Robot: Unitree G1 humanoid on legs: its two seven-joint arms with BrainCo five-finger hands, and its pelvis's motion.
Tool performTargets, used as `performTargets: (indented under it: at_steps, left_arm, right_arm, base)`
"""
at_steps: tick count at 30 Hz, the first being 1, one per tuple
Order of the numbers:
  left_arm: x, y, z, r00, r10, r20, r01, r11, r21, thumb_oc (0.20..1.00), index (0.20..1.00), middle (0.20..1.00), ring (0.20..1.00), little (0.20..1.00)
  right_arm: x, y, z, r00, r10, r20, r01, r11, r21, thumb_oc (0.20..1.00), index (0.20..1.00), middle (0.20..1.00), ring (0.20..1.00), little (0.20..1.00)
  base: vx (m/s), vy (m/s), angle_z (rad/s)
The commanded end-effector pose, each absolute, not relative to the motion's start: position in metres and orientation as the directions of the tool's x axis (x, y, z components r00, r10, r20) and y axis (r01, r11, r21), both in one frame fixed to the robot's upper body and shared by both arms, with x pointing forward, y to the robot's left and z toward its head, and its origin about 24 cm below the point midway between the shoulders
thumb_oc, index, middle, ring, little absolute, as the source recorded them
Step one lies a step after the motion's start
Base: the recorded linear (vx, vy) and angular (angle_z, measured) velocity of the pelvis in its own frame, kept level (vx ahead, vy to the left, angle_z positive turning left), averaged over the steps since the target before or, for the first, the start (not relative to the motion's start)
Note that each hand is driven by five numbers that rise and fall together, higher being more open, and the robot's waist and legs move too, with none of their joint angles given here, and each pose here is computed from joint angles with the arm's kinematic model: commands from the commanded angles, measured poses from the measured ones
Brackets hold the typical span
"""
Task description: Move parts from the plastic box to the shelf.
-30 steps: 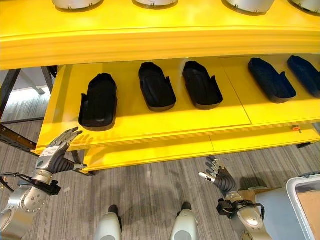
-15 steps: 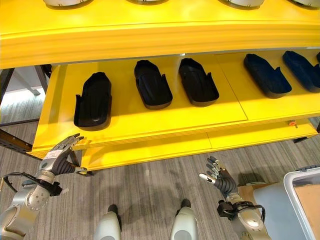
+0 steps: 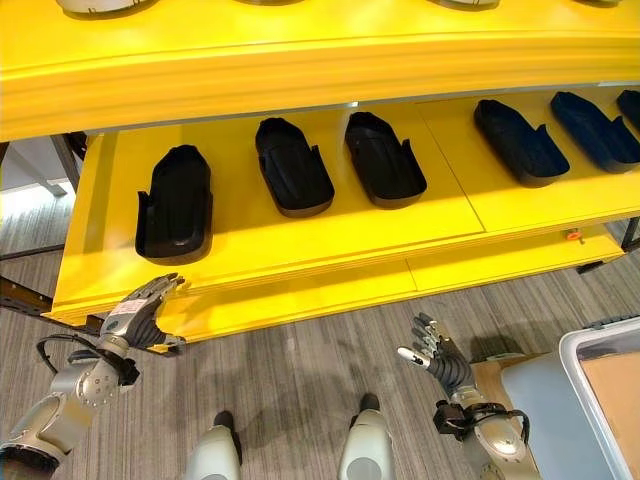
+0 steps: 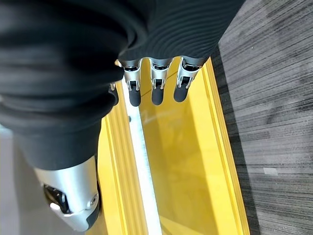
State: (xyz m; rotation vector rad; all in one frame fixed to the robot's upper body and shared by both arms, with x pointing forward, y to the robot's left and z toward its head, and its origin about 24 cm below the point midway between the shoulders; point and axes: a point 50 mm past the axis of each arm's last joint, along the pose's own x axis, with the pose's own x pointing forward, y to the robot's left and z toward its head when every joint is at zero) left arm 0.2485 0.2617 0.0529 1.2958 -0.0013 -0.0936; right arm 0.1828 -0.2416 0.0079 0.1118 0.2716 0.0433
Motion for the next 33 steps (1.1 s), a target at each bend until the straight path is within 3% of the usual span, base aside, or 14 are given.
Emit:
performTargets:
  at_steps: [1,33]
  left_arm:
    - [0.257,0.268,0.069,0.997,-0.073,0.015,0.0,0.202,0.979,1.0,1.0,1.0,1.0,1.0]
    - [0.299,0.257,0.084,0.995,-0.072,0.067,-0.054,0.168,0.984,1.0,1.0,1.0,1.0,1.0]
  right_arm:
    - [0.189,-0.24,0.026,0.989,0.041,-0.139,-0.025,0.993,0.115,1.0,1.0,1.0,1.0,1.0]
    - [0.184,-0.238,0.022,0.985,0.056,-0.163,-0.037,0.993,0.116,1.0,1.0,1.0,1.0,1.0]
  base:
    - [0.0,0.001,-0.04]
    - [0.0,0.0,-0.01]
